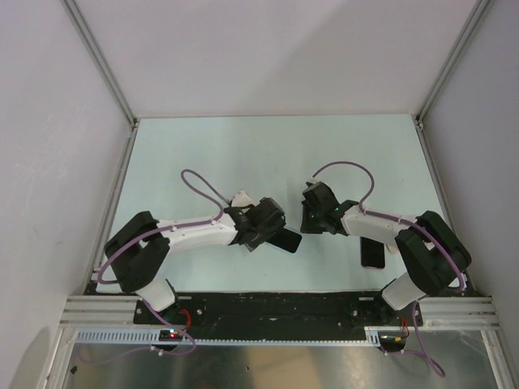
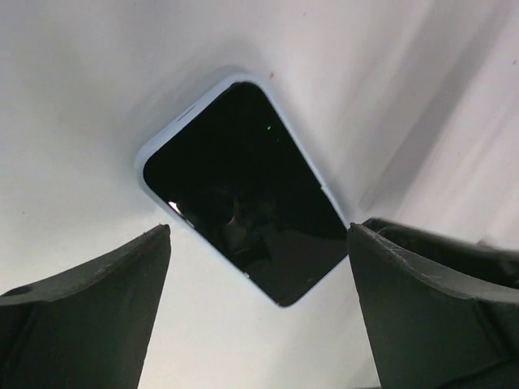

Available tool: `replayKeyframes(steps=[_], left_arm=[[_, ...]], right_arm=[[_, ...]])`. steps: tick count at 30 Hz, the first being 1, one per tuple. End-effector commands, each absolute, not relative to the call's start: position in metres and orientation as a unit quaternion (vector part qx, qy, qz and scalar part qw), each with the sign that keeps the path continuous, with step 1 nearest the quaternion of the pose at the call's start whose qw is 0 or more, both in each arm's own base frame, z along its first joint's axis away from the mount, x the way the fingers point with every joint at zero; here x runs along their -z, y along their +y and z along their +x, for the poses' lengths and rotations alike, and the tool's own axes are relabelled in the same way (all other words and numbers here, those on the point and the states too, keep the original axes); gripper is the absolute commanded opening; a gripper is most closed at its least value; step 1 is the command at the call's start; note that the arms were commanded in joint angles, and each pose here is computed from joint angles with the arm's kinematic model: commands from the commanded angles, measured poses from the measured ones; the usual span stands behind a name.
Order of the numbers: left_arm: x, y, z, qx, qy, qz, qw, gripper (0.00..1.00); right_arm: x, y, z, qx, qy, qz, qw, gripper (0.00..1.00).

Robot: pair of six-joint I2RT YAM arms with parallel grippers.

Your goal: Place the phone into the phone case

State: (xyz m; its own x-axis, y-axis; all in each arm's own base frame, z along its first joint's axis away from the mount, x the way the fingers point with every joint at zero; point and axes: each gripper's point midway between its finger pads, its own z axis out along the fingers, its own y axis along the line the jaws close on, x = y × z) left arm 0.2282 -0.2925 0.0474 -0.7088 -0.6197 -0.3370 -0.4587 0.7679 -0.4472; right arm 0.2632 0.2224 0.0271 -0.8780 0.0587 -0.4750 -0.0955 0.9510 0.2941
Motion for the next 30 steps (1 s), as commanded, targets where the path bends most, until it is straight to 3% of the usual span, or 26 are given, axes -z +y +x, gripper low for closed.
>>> replayKeyframes(steps=[1,12,16,30], left_arm=[[-0.057,-0.277,0.246,0.107,0.890,-0.338,0.288,0.94],[-0.051,-0.245,0.230,0.027,0.902,-0.321,0.288,0.99],[-0.053,-0.251,0.233,0.015,0.921,-0.262,0.288,1.00],[-0.053,-0.298,0.237,0.026,0.966,-0.028,0.257,1.00]], right_arm=[[-0.029,0.232,0.254,-0.173,0.953,-0.024,0.248,0.15],[-0.042,0.286,0.192,-0.243,0.938,-0.085,0.231,0.13],[-0.048,0.294,0.184,-0.256,0.934,-0.091,0.233,0.13],[-0.102,0.213,0.210,-0.241,0.912,0.005,0.331,0.13]])
